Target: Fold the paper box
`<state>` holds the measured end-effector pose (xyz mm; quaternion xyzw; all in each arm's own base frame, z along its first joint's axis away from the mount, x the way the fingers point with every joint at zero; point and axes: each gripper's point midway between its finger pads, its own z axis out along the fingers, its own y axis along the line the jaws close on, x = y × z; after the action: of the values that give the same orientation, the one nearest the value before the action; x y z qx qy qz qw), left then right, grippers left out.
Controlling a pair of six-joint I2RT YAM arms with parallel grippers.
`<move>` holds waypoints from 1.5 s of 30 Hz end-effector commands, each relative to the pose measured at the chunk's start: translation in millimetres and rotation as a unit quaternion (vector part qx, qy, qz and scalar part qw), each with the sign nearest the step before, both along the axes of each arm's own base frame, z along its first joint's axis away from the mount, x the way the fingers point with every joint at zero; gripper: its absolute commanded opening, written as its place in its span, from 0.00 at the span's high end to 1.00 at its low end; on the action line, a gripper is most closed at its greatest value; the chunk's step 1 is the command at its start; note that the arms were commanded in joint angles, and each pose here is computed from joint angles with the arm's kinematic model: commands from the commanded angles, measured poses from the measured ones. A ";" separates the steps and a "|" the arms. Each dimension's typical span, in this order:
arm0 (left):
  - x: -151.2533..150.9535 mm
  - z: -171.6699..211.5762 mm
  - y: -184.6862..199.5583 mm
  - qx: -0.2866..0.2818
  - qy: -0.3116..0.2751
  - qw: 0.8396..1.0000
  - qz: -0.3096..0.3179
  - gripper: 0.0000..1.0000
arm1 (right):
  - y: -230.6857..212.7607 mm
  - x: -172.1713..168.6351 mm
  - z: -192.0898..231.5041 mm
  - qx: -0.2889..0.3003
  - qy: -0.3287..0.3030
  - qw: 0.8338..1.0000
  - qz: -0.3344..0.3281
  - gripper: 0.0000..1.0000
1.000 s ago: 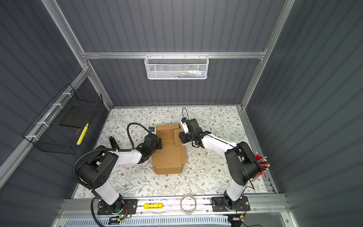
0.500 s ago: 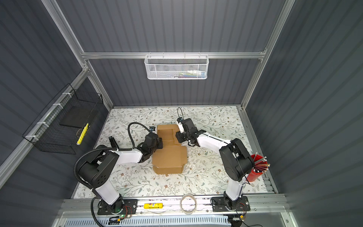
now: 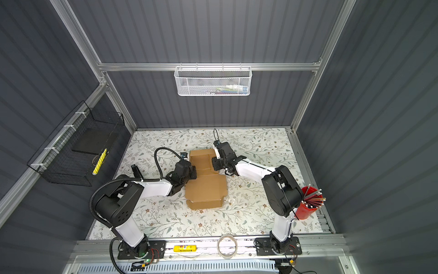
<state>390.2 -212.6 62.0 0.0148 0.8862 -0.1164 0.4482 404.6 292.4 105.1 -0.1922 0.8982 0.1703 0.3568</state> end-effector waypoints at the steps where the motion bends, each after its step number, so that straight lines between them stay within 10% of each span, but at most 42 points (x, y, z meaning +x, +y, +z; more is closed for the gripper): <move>1: -18.6 -33.2 -5.8 0.016 0.064 0.997 -0.032 1.00 | 13.6 5.9 4.0 0.012 -0.008 1.000 -0.008 0.61; 45: -18.6 -38.4 -8.0 0.016 0.071 0.997 -0.034 1.00 | -6.9 15.3 -32.8 -0.052 0.009 0.995 -0.084 0.75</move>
<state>393.6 -217.6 61.7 0.0177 0.8855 -0.1241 0.4474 419.9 282.2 82.1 -0.1271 0.9176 0.1050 0.3617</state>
